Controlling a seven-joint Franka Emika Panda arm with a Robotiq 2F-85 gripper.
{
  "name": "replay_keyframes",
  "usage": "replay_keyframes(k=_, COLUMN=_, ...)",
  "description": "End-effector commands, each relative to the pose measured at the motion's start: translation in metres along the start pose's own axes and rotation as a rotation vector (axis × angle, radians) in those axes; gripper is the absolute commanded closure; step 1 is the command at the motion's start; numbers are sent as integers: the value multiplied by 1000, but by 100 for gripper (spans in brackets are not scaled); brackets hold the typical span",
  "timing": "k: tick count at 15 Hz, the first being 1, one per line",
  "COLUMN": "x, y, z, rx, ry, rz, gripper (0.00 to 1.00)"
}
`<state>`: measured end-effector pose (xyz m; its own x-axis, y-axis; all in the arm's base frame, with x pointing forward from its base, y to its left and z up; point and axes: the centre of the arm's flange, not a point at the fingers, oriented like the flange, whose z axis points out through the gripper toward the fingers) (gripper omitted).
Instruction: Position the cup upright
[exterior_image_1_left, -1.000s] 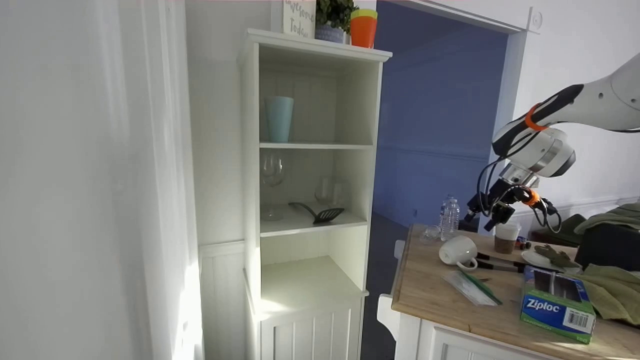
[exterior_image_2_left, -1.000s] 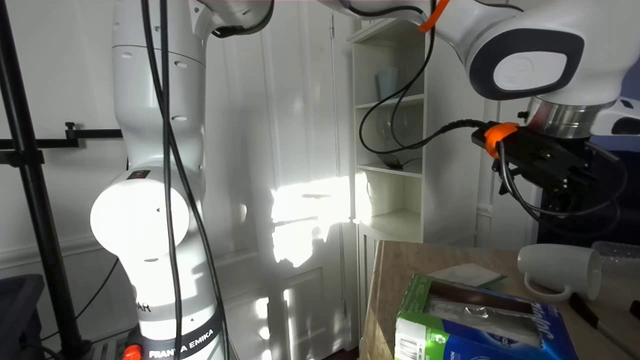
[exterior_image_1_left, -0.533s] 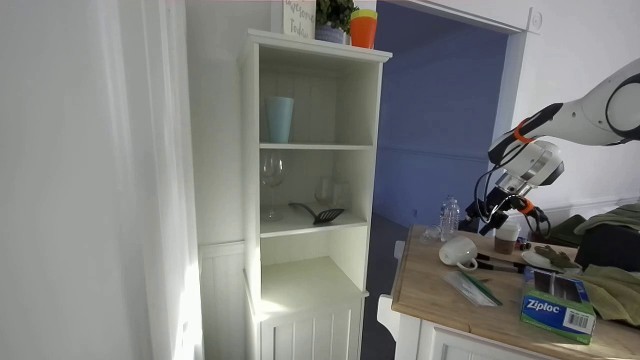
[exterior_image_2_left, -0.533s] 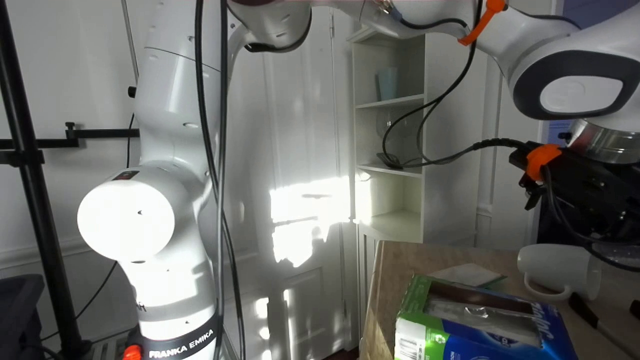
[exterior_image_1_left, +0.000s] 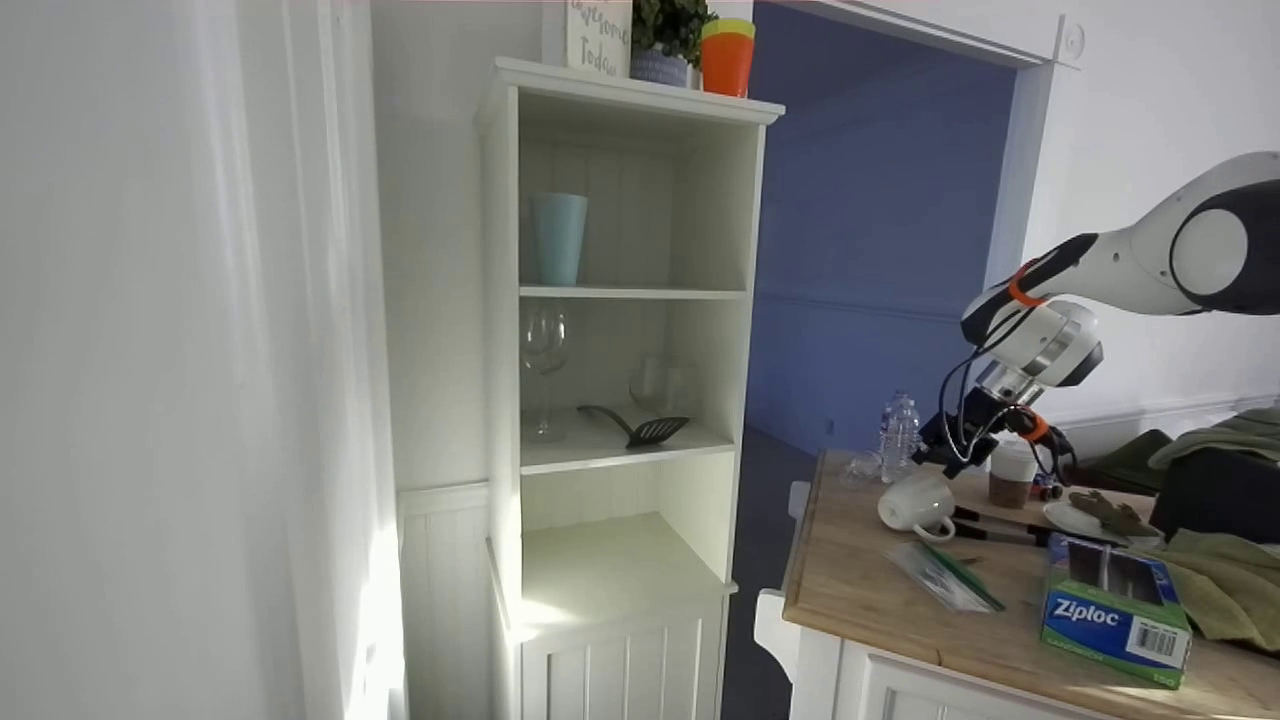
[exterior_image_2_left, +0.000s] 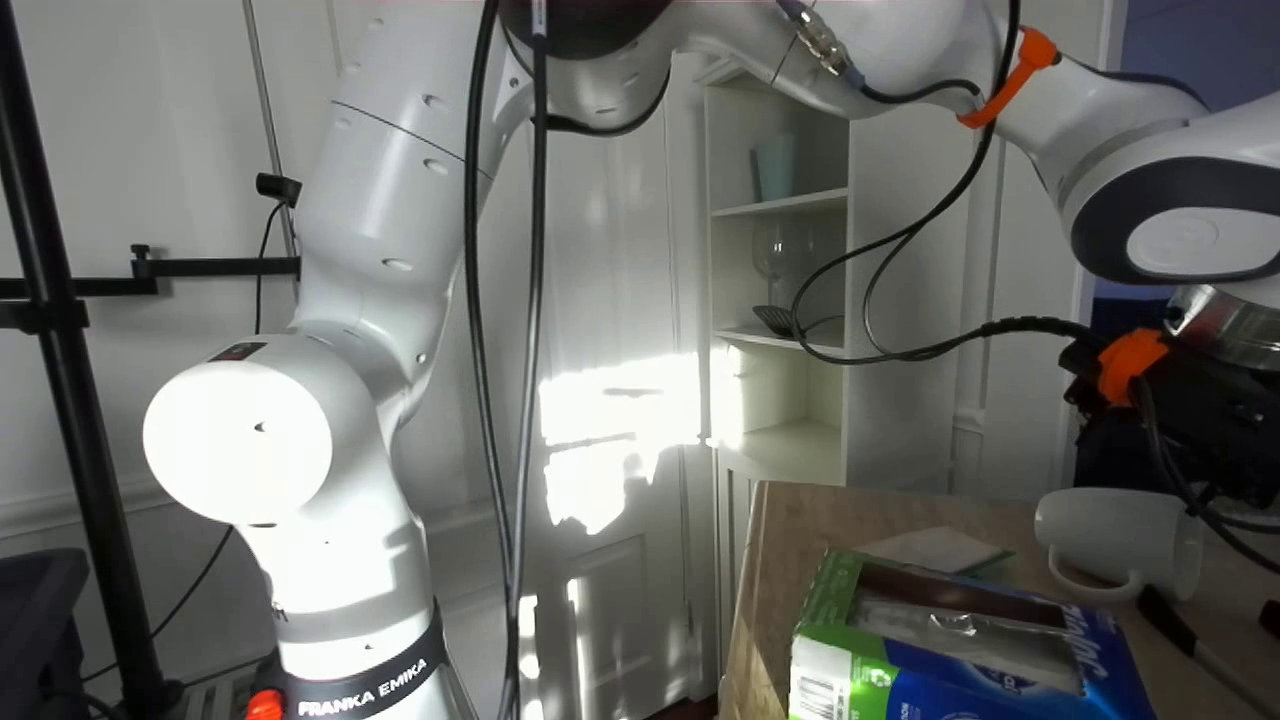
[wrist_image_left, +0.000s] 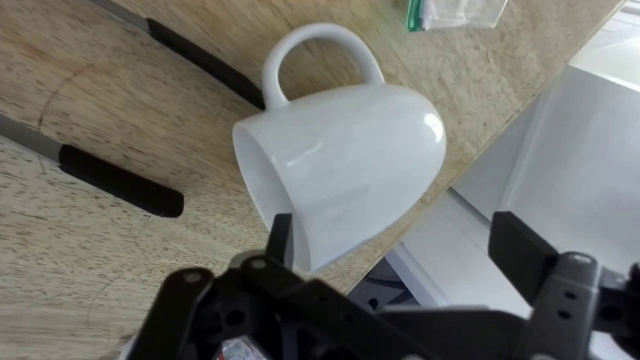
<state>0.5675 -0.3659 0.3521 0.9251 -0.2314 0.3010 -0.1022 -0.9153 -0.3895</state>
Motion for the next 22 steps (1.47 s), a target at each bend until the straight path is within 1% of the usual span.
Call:
replay_keyframes(k=1, x=15, y=11, z=8, rx=17, ry=34, rz=-26, gripper=0)
replay_keyframes(k=4, x=17, y=14, z=16, rx=45, ry=25, rz=-29, gripper=0)
replay_keyframes(k=6, x=19, y=17, z=20, rx=79, ry=13, rz=-26, gripper=0)
replay_keyframes(k=8, x=19, y=20, z=24, rx=99, ry=6, rz=-18, gripper=2)
replay_keyframes(k=10, x=19, y=22, z=26, rx=132, ry=2, rz=-8, gripper=12)
replay_keyframes(k=11, x=20, y=23, z=28, rx=152, ry=-3, rz=0, gripper=20)
replay_keyframes(k=13, x=20, y=25, z=30, rx=180, ry=-14, rz=15, gripper=23)
replay_keyframes(k=14, x=19, y=27, z=31, rx=190, ry=-19, rz=22, gripper=31)
replay_keyframes(k=15, x=18, y=29, z=32, rx=206, ry=-23, rz=30, gripper=30)
replay_keyframes(k=17, x=17, y=32, z=33, rx=240, ry=-32, rz=46, gripper=38)
replay_keyframes(k=18, x=17, y=34, z=32, rx=256, ry=-34, rz=53, gripper=44)
replay_keyframes(k=20, x=16, y=36, z=30, rx=284, ry=-40, rz=62, gripper=70)
replay_keyframes(k=22, x=16, y=37, z=26, rx=303, ry=-47, rz=74, gripper=85)
